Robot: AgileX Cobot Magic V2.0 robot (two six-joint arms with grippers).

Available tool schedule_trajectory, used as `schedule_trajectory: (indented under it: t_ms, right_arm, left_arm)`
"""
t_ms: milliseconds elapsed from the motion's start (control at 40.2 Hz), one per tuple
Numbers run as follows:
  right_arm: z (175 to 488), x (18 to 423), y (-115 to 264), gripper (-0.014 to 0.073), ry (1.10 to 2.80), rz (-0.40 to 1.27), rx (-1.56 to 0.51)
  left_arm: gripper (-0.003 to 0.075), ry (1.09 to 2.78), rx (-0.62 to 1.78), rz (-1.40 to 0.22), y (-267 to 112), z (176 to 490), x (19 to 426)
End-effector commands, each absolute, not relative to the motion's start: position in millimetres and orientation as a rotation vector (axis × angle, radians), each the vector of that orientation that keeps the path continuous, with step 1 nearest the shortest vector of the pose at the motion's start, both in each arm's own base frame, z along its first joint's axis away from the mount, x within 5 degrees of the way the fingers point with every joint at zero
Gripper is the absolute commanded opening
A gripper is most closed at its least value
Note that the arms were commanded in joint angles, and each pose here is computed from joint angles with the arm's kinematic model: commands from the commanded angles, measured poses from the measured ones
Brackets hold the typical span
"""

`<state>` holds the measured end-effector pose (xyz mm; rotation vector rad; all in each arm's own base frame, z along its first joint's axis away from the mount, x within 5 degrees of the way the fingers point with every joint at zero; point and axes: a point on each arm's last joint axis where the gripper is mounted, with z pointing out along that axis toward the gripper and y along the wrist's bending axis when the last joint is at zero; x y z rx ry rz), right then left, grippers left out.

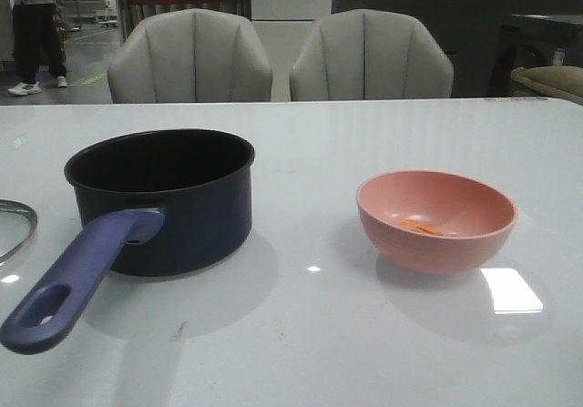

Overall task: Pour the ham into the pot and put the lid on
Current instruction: 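Lift the glass lid with the left gripper and set it beside the pot, then move the right gripper toward the pink bowl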

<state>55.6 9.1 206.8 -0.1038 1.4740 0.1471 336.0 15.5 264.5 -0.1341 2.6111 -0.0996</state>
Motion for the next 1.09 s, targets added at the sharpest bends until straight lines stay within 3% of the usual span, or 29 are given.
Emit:
schedule_trajectory:
  t_ms: [0,273,472,596,770,1069]
  right_arm:
    - [217,52,9,0.0159,1.363,0.137,-0.109]
    - [217,52,9,0.0159,1.363,0.137,-0.109]
    - [217,52,9,0.0159,1.364,0.137,-0.109]
    - [217,52,9,0.0159,1.364,0.137,-0.109]
    - [217,52,9,0.0159,1.364,0.137,-0.109]
    - [217,52,9,0.0159,1.364,0.137,-0.109]
  left_arm:
    - [0.0638,2.403,-0.068,-0.114,1,319,322]
    - [0.0638,2.180,0.102,-0.158,-35,373,263]
    - [0.0638,2.092,0.096,-0.165,-29,377,211]
    - [0.0638,1.947,0.069,-0.199,-25,382,172]
    - [0.0638,1.725,0.085,-0.210,-21,379,118]
    - [0.0638,1.566,0.171,-0.289,-17,329,52]
